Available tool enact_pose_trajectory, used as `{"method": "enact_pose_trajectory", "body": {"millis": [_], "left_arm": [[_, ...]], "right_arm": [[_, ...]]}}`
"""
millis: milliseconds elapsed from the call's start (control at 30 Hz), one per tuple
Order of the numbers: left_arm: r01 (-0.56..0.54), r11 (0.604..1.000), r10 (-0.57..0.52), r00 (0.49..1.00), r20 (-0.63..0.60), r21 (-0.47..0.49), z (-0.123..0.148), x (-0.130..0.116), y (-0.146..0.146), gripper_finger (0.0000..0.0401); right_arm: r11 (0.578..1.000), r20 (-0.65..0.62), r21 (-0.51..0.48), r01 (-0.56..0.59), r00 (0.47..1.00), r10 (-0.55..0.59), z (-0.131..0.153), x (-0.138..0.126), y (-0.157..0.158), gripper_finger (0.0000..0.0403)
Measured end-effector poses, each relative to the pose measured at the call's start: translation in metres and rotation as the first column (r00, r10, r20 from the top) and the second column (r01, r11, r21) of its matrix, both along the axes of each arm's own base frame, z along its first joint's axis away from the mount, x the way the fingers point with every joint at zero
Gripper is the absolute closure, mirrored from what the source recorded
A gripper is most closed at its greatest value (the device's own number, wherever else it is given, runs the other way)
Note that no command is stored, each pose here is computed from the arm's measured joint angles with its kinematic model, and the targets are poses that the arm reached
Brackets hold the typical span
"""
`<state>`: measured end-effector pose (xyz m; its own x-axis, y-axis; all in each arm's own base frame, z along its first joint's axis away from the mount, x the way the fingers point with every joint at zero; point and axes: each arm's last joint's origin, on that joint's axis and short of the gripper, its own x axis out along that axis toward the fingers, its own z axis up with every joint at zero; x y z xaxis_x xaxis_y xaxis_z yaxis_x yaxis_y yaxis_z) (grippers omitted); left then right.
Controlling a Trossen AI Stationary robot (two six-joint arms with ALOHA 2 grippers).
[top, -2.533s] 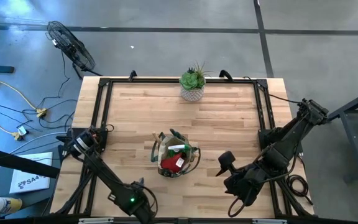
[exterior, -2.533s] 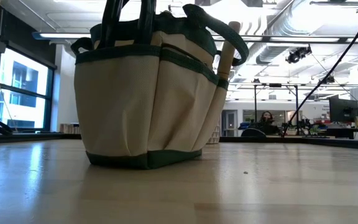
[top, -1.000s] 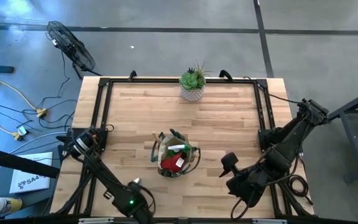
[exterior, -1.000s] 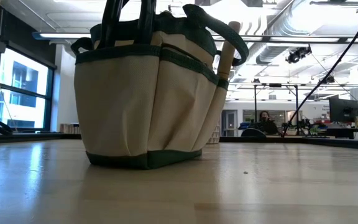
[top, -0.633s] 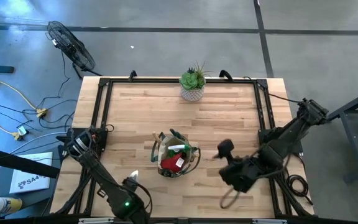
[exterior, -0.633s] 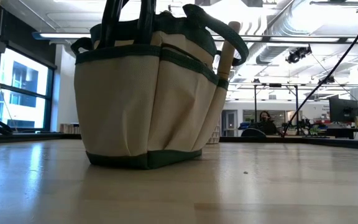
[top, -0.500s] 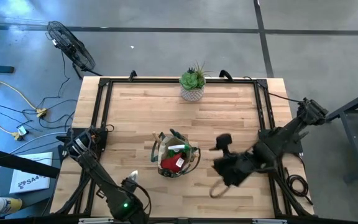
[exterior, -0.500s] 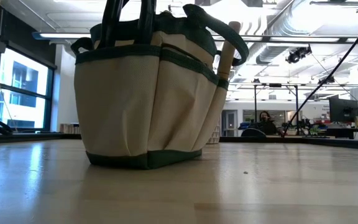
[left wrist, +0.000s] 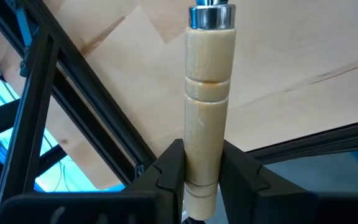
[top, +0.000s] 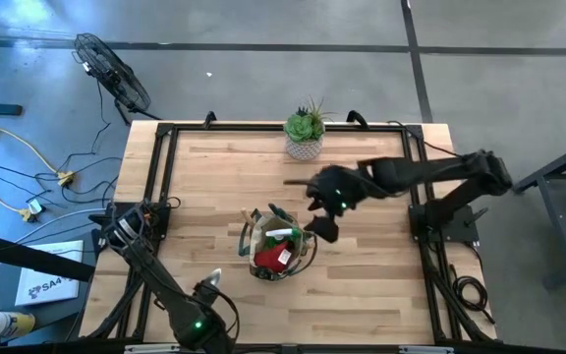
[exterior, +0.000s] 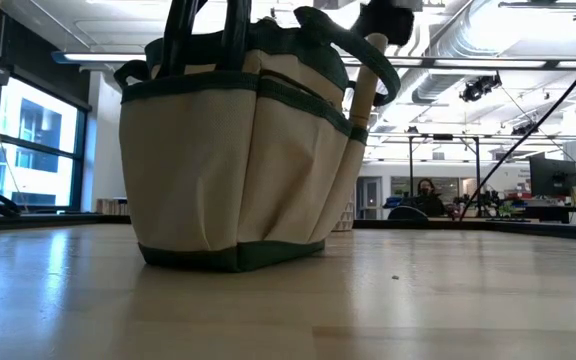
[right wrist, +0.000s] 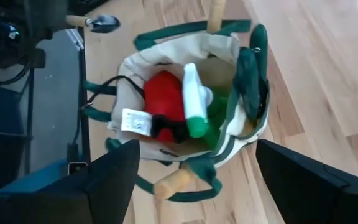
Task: Pick & Place Garden tools in Gardening bag
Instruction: Put the trowel into the gardening bag
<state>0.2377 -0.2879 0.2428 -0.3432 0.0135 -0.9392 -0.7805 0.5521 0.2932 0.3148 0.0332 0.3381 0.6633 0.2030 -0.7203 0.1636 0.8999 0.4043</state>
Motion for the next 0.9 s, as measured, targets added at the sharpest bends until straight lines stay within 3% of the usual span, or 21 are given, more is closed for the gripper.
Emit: {"method": "enact_pose_trajectory", "body": {"millis": [133,400,500,633,900], "left_arm": [[0.008,1.000,-0.008,1.000,0.016,0.013,0.000,-0.001,-0.001,0.0337],[0.013,1.000,-0.013,0.999,0.029,0.024,0.000,0.000,0.000,0.0337],[0.013,1.000,-0.014,0.999,0.029,0.024,0.000,0.000,0.000,0.0337],[0.016,0.999,-0.017,0.999,0.037,0.031,0.000,0.000,0.000,0.0337],[0.026,0.998,-0.029,0.997,0.066,0.056,-0.001,0.001,0.001,0.0337]], "right_arm": [[1.000,-0.027,0.015,-0.011,1.000,0.011,-0.014,0.015,-0.012,0.0089],[0.999,-0.064,-0.018,-0.044,0.997,0.043,-0.047,0.042,-0.003,0.0089],[0.996,-0.116,-0.087,-0.020,0.993,0.010,-0.059,0.046,-0.003,0.0089],[0.962,-0.193,-0.273,0.025,0.978,-0.080,-0.070,0.044,-0.010,0.0089],[0.962,-0.167,-0.271,-0.004,0.985,-0.043,-0.071,0.047,-0.001,0.0089]]}}
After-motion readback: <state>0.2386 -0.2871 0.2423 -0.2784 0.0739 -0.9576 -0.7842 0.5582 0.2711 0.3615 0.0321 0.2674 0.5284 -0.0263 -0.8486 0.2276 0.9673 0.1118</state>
